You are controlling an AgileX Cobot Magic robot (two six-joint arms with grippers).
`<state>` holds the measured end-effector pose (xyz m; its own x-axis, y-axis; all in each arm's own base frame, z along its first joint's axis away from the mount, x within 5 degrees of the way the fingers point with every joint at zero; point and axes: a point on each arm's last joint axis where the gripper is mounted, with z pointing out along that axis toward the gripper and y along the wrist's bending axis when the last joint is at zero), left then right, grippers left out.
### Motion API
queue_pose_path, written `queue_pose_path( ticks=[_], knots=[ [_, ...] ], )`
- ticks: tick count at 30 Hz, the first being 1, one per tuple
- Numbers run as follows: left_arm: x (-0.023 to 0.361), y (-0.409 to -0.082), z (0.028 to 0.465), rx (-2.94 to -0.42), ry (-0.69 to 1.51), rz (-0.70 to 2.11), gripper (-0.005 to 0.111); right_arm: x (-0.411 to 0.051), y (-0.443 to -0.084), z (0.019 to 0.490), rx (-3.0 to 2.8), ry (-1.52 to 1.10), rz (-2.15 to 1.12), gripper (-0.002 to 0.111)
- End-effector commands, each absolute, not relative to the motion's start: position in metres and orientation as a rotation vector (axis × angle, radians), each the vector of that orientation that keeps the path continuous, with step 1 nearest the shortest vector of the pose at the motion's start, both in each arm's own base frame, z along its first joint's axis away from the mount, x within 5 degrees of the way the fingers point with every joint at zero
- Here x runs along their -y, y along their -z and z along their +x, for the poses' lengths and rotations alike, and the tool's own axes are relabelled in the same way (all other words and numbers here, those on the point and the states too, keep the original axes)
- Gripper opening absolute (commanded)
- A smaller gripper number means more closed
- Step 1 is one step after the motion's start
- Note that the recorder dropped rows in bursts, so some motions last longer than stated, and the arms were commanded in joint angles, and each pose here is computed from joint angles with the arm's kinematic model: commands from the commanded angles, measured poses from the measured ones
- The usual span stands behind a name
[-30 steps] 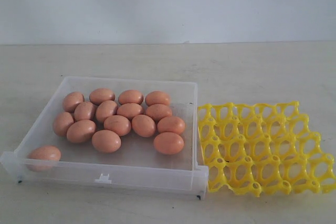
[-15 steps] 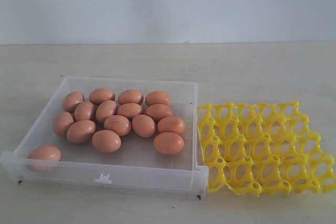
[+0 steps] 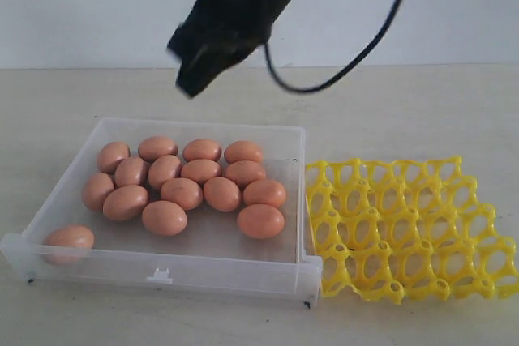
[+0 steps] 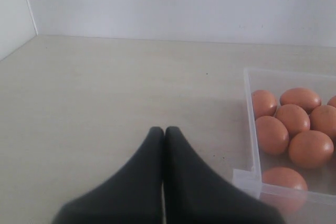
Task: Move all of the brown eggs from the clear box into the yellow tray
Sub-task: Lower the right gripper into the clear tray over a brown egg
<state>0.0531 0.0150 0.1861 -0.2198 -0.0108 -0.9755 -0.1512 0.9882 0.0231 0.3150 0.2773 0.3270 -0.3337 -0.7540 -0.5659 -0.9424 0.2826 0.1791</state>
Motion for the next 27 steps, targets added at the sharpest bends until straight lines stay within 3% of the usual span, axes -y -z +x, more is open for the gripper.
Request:
queue_pose_path(
  ticks=[1,5,11,27],
  knots=[
    [-0.015,-0.185,0.053,-1.789,-0.133,-0.115,-0.004,-0.32,-0.278,0.297,-2.077,-0.484,-1.917,0.0],
    [-0.015,-0.185,0.053,-1.789,-0.133,-0.115,-0.004,-0.342,-0.241,0.288,-2.086,-0.407,-2.054,0.013],
    [-0.015,-0.185,0.053,-1.789,-0.133,-0.115,-0.004,-0.356,-0.211,0.289,-2.12,-0.408,-2.061,0.055],
    [-0.015,-0.185,0.053,-1.789,-0.133,-0.115,-0.004,-0.372,-0.177,0.31,-2.115,-0.346,-1.857,0.056]
  ],
)
